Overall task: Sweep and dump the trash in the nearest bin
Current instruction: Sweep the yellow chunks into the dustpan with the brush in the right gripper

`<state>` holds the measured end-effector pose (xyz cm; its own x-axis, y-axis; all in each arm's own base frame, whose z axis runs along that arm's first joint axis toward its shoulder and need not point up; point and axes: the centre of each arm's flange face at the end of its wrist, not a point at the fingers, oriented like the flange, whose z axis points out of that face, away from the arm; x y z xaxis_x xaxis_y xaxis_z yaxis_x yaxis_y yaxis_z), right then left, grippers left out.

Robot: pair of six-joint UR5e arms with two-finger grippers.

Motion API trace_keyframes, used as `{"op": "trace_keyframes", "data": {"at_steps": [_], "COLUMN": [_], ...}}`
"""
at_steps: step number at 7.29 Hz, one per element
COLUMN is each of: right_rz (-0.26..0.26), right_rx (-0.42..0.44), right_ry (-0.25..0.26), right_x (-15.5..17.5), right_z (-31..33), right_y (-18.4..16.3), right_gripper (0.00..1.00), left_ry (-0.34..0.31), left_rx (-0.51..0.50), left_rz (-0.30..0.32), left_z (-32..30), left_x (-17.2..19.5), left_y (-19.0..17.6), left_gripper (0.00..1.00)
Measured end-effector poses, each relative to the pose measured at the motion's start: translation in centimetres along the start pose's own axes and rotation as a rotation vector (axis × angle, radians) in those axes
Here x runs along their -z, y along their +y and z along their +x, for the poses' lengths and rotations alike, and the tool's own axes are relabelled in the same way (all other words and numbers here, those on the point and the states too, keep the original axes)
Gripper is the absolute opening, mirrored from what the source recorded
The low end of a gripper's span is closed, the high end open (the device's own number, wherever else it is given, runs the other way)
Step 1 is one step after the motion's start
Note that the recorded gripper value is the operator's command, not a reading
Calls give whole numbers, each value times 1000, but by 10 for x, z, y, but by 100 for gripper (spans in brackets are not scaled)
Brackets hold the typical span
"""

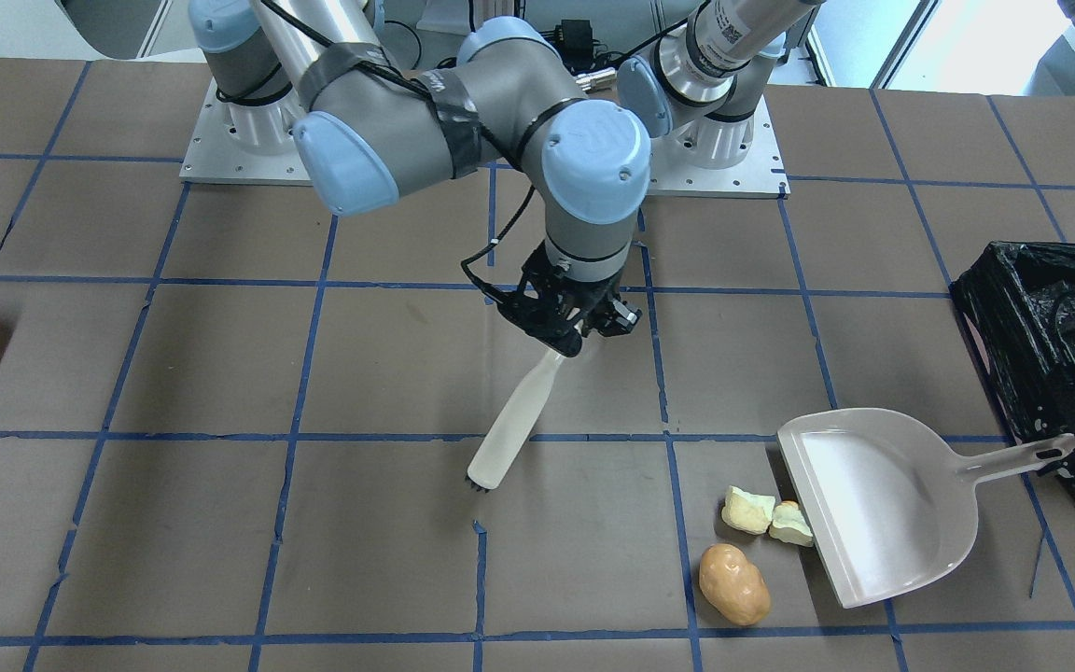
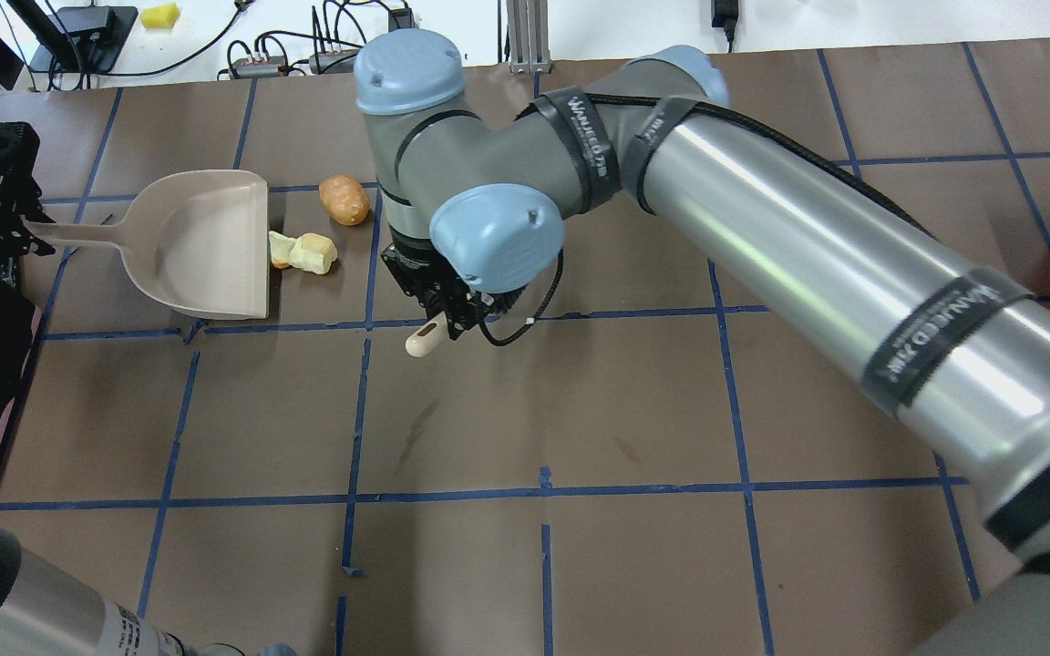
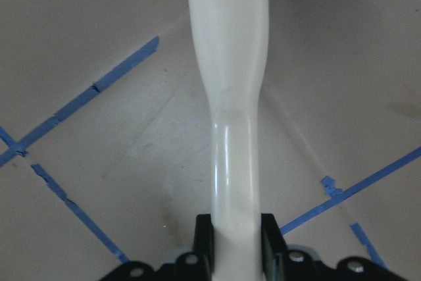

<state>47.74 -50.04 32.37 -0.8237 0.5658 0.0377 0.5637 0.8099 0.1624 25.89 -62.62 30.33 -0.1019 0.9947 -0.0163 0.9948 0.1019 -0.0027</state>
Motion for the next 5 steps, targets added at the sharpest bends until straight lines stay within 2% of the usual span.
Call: {"op": "trace_keyframes", "data": {"at_steps": [2,5], "right_rz": [-13,-16], "right_rx": [35,102], "right_ry": [-5,-97], "right_x": [-8,-20], "right_z": [-27,-63], "right_y": [17,37], "right_gripper": [0,0], "left_ry": [1,23], "left_rx": [18,64], "left_rz": [-1,10], "left_z": [5,6], "left_x": [1,-20], "left_y": [17,22], "left_gripper": [12,12]}}
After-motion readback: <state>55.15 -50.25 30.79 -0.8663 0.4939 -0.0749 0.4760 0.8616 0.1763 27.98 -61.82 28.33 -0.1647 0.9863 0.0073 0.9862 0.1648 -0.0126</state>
